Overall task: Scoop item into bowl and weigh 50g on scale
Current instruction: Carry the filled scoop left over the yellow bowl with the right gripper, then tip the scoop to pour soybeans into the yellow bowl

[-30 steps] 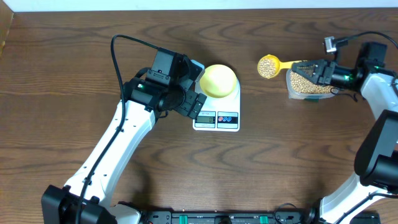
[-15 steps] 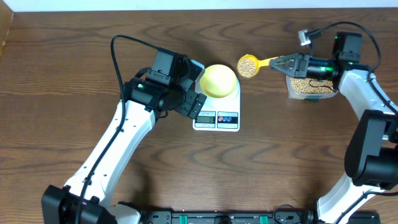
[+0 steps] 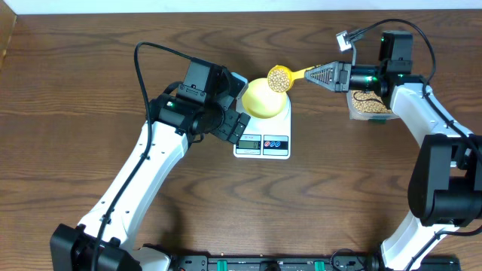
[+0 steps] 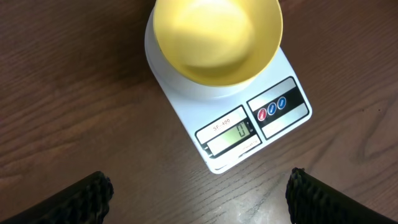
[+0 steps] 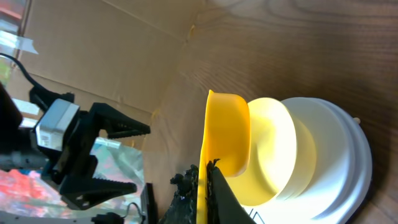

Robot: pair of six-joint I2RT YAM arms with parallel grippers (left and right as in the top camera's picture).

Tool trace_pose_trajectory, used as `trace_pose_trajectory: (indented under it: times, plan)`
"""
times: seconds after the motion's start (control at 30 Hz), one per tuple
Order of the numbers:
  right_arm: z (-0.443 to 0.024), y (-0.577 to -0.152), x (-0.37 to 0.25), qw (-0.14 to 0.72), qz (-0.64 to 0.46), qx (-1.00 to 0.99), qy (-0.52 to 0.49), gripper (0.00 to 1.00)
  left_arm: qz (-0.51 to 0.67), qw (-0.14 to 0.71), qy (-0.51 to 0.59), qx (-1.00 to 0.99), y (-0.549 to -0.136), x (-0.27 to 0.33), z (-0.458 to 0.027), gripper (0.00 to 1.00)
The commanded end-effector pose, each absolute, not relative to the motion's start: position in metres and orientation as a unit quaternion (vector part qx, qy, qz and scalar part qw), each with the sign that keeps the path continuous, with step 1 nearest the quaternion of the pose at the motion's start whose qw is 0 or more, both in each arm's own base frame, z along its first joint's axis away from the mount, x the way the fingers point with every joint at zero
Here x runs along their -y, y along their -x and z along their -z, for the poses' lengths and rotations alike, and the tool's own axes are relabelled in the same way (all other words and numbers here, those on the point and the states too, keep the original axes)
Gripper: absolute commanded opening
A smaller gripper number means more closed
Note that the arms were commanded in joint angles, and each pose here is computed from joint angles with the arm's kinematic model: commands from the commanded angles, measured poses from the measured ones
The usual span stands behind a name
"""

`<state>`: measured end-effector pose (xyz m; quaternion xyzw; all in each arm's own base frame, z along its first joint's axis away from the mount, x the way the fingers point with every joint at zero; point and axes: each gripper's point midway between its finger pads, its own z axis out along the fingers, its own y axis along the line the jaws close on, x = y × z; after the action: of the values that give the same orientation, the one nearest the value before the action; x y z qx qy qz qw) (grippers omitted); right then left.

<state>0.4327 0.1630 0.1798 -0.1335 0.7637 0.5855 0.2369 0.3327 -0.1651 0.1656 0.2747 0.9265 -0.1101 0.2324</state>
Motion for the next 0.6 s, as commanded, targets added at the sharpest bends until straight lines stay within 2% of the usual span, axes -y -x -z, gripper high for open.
trace_pose_trajectory:
  times: [0.0, 0.23, 0.57]
  plan:
    - [-0.173, -0.431, -0.175, 0.249, -0.573, -0.763, 0.165, 0.01, 0.104, 0.239, -0.282, -0.923, -0.332, 0.164, -0.171, 0.91]
    - [-0.155, -0.441, -0.184, 0.269, -0.515, -0.796, 0.167, 0.01, 0.104, 0.239, -0.282, -0.923, -0.332, 0.164, -0.171, 0.91]
    - [-0.153, -0.433, -0.207, 0.318, -0.481, -0.767, 0.282, 0.01, 0.104, 0.239, -0.282, -0.923, -0.332, 0.164, -0.171, 0.91]
